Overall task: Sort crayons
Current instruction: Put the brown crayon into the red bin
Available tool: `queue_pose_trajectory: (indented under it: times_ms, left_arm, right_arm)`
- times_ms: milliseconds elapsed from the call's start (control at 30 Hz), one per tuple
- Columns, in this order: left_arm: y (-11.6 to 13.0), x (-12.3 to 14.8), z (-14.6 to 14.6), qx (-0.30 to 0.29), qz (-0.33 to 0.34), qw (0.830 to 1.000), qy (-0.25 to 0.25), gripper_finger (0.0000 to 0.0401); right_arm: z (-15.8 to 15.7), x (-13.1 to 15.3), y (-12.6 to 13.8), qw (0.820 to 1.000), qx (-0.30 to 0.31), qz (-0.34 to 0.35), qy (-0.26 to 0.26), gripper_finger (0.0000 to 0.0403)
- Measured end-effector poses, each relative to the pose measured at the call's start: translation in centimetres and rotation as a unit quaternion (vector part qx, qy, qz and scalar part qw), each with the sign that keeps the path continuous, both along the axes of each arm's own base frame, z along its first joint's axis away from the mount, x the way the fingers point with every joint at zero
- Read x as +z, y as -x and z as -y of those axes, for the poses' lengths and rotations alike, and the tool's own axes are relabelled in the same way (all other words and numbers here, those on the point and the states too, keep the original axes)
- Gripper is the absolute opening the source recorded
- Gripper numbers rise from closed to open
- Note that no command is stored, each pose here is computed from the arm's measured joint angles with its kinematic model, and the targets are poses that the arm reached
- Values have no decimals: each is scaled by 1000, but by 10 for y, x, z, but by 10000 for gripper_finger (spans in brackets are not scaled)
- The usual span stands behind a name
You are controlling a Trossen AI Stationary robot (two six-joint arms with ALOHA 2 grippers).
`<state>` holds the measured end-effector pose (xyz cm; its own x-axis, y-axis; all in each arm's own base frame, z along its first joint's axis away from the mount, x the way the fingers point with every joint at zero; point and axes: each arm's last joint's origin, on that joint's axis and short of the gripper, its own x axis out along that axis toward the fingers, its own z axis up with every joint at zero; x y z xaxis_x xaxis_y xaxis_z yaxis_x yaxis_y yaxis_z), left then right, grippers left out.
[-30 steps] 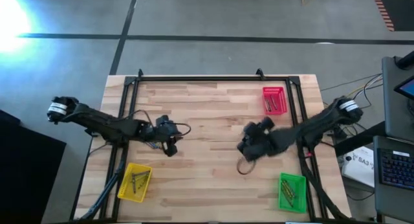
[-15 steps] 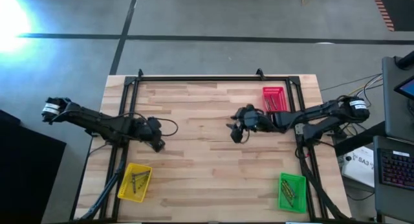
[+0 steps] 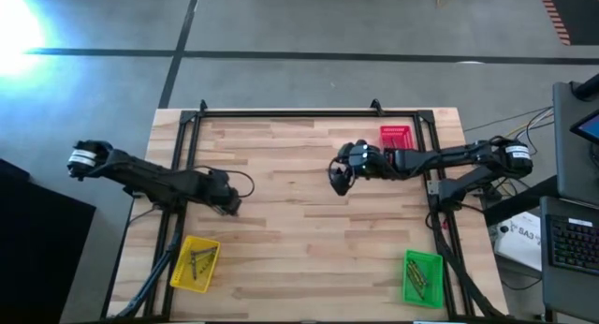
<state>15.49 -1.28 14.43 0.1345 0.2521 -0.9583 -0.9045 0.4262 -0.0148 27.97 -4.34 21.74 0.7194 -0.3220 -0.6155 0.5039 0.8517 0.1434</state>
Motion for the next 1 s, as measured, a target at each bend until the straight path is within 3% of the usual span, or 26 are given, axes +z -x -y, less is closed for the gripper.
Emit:
queue_pose_trajectory:
  times_ms: [333,500,600,767,1000]
  left_arm:
    - [-15,-18,1,-10,-17,1000,-2,262]
    - [-27,-14,3,-50,-13,999,-8,242]
    - [-38,-6,5,-109,-1,994,-8,227]
    - [-51,15,6,-246,-27,968,-39,205]
    - [-61,43,7,-399,-76,912,-65,190]
  right_arm:
    - [1,-3,-1,1000,-4,-13,0,203]
    - [1,-2,-1,1000,-9,-10,-5,203]
    - [1,-2,-1,1000,-10,-10,-6,203]
    - [1,-3,-1,1000,-10,-11,-6,203]
    - [1,-3,-1,1000,-13,-9,-10,203]
